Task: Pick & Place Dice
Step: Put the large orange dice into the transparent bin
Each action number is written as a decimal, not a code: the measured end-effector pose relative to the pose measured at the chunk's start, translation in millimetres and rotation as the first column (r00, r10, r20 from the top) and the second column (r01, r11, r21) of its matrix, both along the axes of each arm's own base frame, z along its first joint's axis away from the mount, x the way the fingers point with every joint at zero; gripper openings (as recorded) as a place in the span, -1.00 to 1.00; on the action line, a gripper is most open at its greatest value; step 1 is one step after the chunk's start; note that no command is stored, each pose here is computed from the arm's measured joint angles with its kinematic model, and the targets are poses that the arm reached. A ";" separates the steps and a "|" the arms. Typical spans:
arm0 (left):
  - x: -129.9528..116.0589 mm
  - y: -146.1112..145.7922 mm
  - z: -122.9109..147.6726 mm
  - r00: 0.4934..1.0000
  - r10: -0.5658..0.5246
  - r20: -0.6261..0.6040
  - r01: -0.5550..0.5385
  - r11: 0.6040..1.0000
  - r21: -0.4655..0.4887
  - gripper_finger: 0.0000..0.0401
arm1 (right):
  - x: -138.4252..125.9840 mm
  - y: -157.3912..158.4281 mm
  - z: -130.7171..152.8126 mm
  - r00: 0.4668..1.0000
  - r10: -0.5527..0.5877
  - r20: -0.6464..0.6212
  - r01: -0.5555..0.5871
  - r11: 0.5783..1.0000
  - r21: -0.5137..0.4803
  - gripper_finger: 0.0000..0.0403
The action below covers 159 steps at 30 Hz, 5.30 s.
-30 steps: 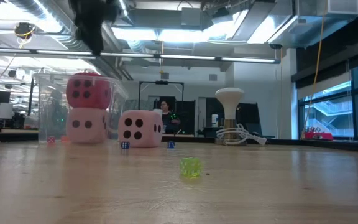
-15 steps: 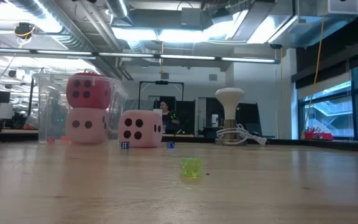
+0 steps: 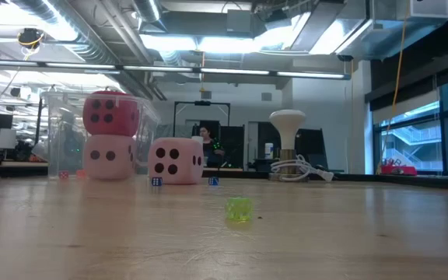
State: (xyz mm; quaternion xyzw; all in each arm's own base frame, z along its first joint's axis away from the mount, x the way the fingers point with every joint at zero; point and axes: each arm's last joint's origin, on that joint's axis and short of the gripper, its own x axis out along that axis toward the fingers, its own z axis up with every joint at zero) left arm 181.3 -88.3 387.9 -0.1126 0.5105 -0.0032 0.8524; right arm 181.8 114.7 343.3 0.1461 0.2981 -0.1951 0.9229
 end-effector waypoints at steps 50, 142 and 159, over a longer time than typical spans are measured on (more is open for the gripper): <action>12.2 -190.3 -144.4 0.794 -0.438 -0.422 0.526 0.842 0.118 -0.99 | 23.0 8.9 23.5 0.965 0.077 0.251 -0.108 0.988 0.112 -0.46; 72.4 -67.7 -223.9 0.891 0.130 -0.434 0.221 0.711 0.667 0.85 | 23.0 9.3 23.4 0.964 0.130 0.233 -0.147 0.987 0.057 -0.46; 77.8 -68.7 -239.3 0.886 0.148 -0.438 0.212 0.713 0.669 0.18 | 23.0 9.2 23.5 0.964 0.129 0.234 -0.146 0.988 0.055 -0.46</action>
